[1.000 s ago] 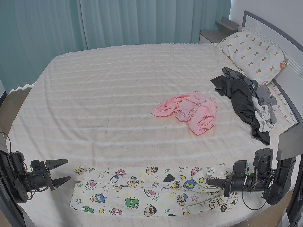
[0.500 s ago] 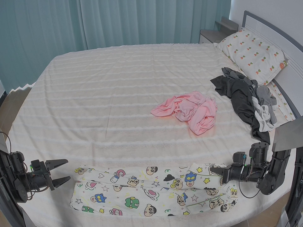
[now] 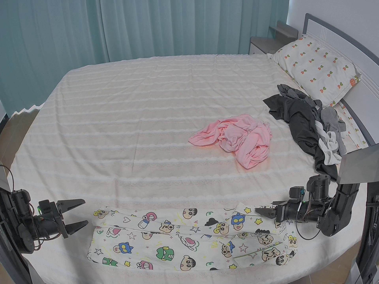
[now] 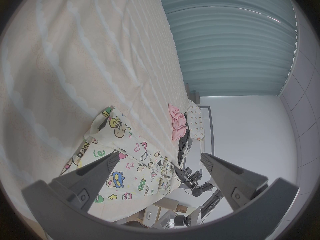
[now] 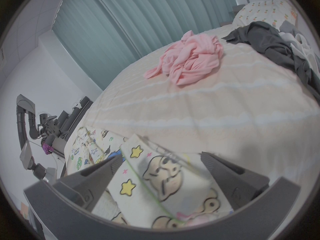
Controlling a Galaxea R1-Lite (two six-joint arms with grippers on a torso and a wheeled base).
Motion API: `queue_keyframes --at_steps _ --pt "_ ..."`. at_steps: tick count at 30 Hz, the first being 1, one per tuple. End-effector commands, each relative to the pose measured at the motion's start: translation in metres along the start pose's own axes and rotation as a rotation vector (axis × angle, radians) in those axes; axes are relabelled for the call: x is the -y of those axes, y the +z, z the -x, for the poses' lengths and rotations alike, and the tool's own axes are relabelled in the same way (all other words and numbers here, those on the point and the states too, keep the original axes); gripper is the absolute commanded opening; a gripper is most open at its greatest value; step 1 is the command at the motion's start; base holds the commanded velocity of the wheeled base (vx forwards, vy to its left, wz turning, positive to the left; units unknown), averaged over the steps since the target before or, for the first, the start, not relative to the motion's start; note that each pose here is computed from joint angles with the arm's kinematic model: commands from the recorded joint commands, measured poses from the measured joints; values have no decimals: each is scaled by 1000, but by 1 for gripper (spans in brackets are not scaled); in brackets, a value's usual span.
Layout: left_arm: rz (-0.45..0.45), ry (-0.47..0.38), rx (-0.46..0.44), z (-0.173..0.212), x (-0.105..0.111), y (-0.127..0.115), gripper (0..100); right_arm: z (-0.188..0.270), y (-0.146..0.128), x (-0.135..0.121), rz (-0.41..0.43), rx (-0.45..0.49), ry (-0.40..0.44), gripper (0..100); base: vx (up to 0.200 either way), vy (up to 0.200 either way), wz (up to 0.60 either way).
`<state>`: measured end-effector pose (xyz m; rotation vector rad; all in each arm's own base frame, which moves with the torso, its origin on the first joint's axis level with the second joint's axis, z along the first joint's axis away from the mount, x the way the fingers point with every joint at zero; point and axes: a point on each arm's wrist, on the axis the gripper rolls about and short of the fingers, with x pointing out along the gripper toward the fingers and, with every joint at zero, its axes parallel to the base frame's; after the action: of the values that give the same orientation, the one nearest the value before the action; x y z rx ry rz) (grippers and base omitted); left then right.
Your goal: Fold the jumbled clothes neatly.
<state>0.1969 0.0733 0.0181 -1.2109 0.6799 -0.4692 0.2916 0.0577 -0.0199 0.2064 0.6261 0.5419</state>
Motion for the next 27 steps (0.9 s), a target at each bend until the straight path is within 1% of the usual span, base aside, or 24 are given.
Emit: queue_keyframes --at_steps 1,5,7,9,11,13,16,17,18,19,20,23,25,26,27 --pt "12 4 -3 1 0 -3 100 8 14 6 3 62 -26 100 0 0 0" --pt "11 4 -3 1 0 -3 100 26 40 -1 -16 164 -25 100 0 0 0" --pt "11 3 -4 1 0 -3 100 34 49 -9 -27 191 -11 100 0 0 0" --pt "10 3 -5 1 0 -3 100 38 49 -19 -32 192 13 100 0 0 0" --pt "10 3 -5 1 0 -3 100 37 43 -32 -35 165 51 100 0 0 0" --pt "11 3 -4 1 0 -3 100 35 40 -40 -43 146 76 100 0 0 0" --pt "11 4 -3 1 0 -3 100 28 33 -51 -75 105 113 100 0 0 0" --pt "11 4 -3 1 0 -3 100 28 33 -51 -75 105 113 100 0 0 0" --pt "11 4 -3 1 0 -3 100 22 24 -56 -131 58 134 100 0 0 0" --pt "11 3 -4 1 0 -3 100 22 23 -56 -135 54 136 100 0 0 0" --pt "11 4 -3 1 0 -3 100 18 14 -60 -180 7 149 100 0 0 0" --pt "10 3 -5 1 0 -3 100 11 1 -61 -215 -48 148 100 0 0 0" --pt "10 3 -5 1 0 -3 100 11 1 -61 -215 -48 148 100 0 0 0" --pt "11 4 -3 1 0 -3 100 7 -7 -58 -233 -84 135 100 0 0 0" --pt "11 4 -3 1 0 -3 100 7 -9 -58 -237 -94 132 100 0 0 0"
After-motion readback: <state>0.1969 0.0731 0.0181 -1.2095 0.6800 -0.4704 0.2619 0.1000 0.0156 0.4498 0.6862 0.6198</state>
